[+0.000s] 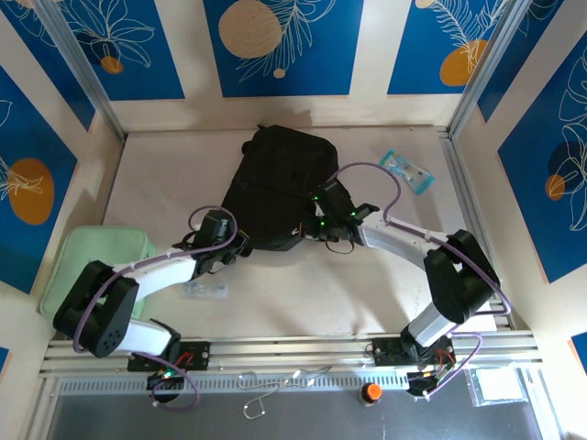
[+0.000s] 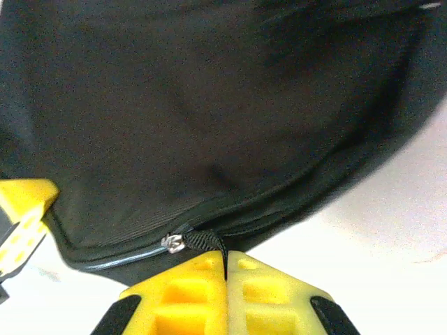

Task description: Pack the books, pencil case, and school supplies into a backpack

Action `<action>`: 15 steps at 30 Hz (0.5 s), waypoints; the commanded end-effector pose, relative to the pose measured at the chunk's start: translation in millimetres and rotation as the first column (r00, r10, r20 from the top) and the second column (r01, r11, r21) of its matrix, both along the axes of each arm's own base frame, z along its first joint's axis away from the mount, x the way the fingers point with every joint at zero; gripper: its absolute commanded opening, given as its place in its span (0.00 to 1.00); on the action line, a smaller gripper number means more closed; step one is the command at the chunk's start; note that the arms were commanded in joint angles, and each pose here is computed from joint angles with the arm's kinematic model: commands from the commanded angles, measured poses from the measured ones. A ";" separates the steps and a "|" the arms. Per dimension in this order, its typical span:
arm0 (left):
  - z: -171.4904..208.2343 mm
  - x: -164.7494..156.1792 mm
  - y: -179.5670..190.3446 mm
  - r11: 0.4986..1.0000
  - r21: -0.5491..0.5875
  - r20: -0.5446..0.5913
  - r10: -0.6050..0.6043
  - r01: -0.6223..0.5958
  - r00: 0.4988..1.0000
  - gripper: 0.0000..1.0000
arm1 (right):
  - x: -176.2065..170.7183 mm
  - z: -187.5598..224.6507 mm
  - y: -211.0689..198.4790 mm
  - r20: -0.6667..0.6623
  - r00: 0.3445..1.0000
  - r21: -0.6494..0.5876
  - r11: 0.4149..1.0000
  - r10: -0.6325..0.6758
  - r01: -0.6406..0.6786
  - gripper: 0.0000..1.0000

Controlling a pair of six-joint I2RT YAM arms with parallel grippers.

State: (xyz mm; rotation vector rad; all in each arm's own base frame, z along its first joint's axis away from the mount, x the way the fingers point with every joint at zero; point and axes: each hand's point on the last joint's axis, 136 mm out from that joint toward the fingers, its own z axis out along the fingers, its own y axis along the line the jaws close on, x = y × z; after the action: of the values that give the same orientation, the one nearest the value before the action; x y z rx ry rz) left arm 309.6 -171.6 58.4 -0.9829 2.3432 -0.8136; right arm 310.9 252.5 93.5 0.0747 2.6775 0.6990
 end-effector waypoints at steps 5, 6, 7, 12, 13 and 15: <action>-14.8 -12.4 6.7 0.996 0.073 -0.045 -0.039 0.042 0.998 0.00 | 22.5 3.8 -46.8 -0.022 0.991 -0.114 0.985 -0.134 0.131 0.00; -15.6 -13.5 6.6 0.996 0.075 -0.048 -0.044 0.048 0.998 0.00 | 26.2 3.0 -51.4 -0.028 0.988 -0.129 0.981 -0.149 0.144 0.00; -16.2 -14.8 6.2 0.995 0.078 -0.051 -0.054 0.058 0.997 0.00 | 31.6 3.6 -56.2 -0.027 0.986 -0.139 0.977 -0.166 0.160 0.00; -17.7 -22.2 4.6 0.988 0.099 -0.071 -0.112 0.119 0.991 0.00 | 56.9 10.2 -72.8 0.000 0.975 -0.189 0.958 -0.220 0.216 0.00; -17.5 -24.4 3.4 0.985 0.103 -0.080 -0.130 0.138 0.988 0.00 | 62.2 12.2 -75.5 0.010 0.973 -0.201 0.952 -0.232 0.229 0.00; -17.7 -29.4 -0.7 0.977 0.106 -0.097 -0.173 0.183 0.980 0.00 | 69.7 14.9 -79.8 0.022 0.968 -0.213 0.944 -0.251 0.250 0.00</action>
State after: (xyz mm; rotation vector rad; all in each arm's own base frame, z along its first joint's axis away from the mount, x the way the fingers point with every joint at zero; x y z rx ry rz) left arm 304.2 -174.3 55.9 -0.8600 2.4046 -0.7841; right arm 367.8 196.5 104.9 0.3046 2.6886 0.4738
